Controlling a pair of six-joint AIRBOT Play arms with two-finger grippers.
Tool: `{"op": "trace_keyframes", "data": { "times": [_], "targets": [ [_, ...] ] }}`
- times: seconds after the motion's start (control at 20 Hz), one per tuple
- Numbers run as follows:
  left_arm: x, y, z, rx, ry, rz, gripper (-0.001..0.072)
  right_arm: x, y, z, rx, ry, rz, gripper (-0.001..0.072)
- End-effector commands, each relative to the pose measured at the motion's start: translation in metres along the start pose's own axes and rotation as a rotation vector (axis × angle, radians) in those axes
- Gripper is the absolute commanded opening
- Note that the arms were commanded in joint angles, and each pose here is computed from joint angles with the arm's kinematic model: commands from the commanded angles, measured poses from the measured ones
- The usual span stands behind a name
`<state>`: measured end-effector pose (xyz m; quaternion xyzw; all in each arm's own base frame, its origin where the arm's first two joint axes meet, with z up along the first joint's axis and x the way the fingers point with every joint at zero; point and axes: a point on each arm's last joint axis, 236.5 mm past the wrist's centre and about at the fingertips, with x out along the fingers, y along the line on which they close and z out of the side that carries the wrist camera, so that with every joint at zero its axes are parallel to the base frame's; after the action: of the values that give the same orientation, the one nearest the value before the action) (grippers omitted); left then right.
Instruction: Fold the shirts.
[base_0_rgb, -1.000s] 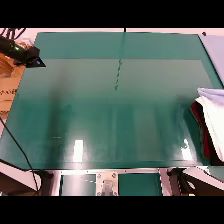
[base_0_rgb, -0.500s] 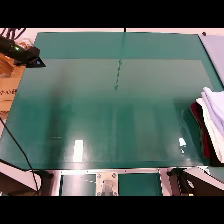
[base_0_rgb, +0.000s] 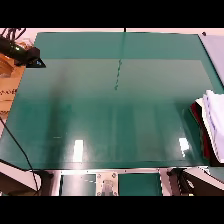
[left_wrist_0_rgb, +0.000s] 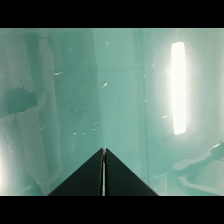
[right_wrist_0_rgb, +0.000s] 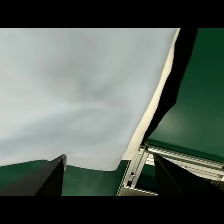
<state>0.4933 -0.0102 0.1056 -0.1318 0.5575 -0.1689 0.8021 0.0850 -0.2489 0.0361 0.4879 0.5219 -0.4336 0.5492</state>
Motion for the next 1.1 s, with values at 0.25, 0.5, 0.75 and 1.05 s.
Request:
{"op": "trace_keyframes", "data": {
  "times": [0.25, 0.5, 0.75, 1.05],
  "targets": [
    [-0.011, -0.018, -0.017, 0.018, 0.048, -0.017, 0.0024, -0.042, 0.174, -0.045, -0.39, -0.017, 0.33, 0.0016],
    [0.028, -0.05, -0.087, 0.03, 0.232, -0.032, 0.0024, -0.019, 0.293, -0.171, -0.97, -0.066, 0.404, 0.0016],
    [0.074, -0.069, -0.157, 0.079, 0.291, 0.038, 0.0023, 0.046, 0.314, -0.268, -1.238, -0.041, 0.361, 0.0015],
    [0.086, -0.076, -0.166, 0.089, 0.3, 0.033, 0.0025, 0.055, 0.324, -0.271, -1.245, -0.046, 0.366, 0.0016]
  ]
}}
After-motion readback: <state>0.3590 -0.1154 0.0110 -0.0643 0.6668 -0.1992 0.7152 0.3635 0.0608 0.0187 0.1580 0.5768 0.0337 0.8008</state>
